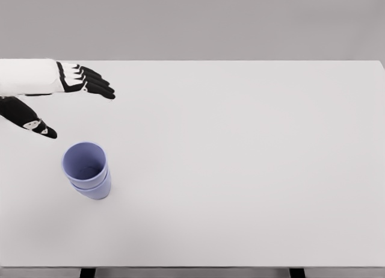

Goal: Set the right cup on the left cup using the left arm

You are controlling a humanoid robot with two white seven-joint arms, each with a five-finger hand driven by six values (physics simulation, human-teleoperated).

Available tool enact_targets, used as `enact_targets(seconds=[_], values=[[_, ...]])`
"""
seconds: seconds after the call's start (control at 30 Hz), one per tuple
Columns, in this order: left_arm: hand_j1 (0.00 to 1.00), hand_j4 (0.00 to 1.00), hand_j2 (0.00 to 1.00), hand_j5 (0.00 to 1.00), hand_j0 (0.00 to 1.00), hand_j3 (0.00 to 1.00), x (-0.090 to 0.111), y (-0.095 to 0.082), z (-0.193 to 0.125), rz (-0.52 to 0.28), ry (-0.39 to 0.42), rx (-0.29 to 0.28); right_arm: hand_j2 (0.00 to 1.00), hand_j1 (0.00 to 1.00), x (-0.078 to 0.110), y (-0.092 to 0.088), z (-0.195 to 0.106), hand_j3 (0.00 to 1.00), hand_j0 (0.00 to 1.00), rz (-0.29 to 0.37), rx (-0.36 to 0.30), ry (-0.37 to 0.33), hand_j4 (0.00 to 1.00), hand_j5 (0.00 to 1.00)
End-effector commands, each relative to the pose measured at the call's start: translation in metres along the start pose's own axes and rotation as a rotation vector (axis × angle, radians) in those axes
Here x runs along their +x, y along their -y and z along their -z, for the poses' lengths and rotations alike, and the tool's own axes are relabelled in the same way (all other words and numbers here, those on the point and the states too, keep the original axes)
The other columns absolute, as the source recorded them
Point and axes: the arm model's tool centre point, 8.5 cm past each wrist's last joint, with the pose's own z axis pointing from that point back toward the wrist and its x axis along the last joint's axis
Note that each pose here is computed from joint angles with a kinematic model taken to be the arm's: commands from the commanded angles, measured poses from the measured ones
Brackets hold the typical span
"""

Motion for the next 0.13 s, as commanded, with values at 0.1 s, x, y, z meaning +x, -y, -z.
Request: enact_targets(seconds=[0.1], values=[[1.0,1.0,1.0,1.0,1.0,1.0,0.02,-0.018,0.076,0.008,0.236,0.016,1.0,1.0,0.0,0.0,0.0,1.0,1.0,0.0,0.0,0.0,1.0,1.0]])
